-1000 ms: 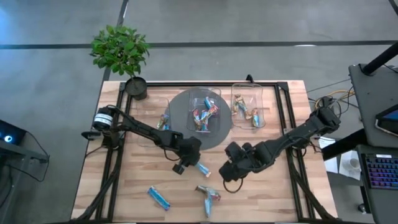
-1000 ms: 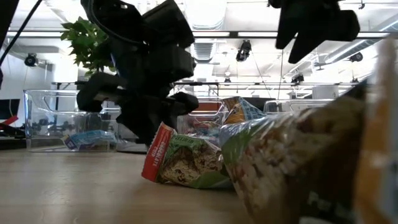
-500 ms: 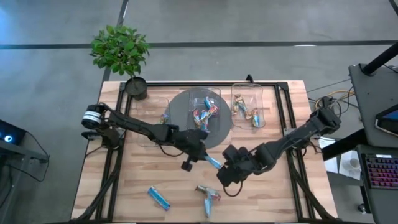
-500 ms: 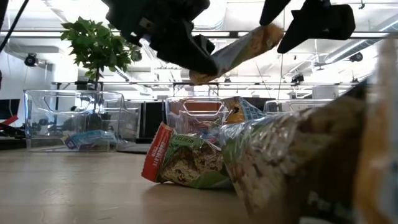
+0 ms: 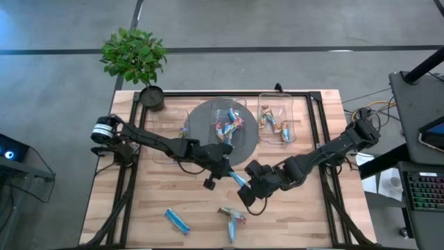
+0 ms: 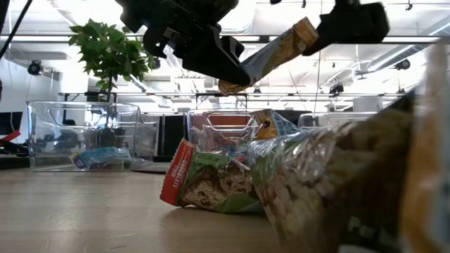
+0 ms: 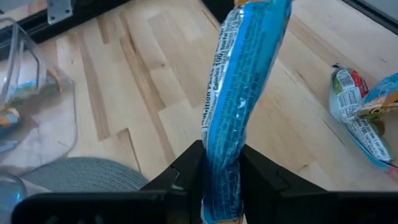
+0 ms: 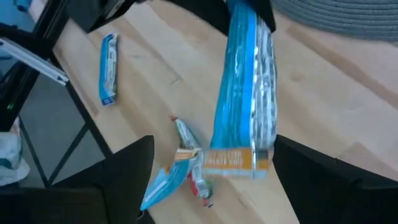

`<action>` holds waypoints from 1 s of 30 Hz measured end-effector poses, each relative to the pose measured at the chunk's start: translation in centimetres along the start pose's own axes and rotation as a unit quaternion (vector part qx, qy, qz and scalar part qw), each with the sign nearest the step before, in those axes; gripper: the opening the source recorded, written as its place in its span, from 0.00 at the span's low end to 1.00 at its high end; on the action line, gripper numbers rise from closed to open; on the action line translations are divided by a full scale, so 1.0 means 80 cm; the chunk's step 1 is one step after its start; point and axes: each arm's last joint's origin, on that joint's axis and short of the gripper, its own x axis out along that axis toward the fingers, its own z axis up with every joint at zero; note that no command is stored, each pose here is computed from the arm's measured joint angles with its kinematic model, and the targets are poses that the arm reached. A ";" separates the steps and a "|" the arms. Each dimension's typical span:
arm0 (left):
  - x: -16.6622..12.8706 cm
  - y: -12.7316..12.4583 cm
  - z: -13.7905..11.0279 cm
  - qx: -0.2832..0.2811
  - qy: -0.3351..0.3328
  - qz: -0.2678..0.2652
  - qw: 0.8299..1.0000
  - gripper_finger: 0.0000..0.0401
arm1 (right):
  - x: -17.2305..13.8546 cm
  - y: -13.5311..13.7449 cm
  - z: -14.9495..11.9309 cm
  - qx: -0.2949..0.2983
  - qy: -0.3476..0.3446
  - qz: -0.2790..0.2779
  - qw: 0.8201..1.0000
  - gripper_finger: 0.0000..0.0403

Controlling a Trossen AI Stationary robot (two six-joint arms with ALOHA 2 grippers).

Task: Pick and place Granola Bars by type
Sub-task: Put the orange granola bar into the right transparent bin

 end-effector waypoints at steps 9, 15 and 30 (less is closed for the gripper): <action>-0.003 0.003 0.013 0.002 -0.018 0.000 1.000 0.16 | 0.006 -0.008 0.022 -0.017 0.003 -0.005 1.000 0.73; -0.003 0.004 0.013 0.004 -0.017 0.000 1.000 0.17 | 0.009 -0.012 0.024 -0.016 0.027 -0.005 0.999 0.65; -0.002 -0.002 0.015 -0.023 -0.019 -0.005 1.000 0.17 | 0.013 -0.016 0.026 -0.015 0.025 -0.016 0.999 0.24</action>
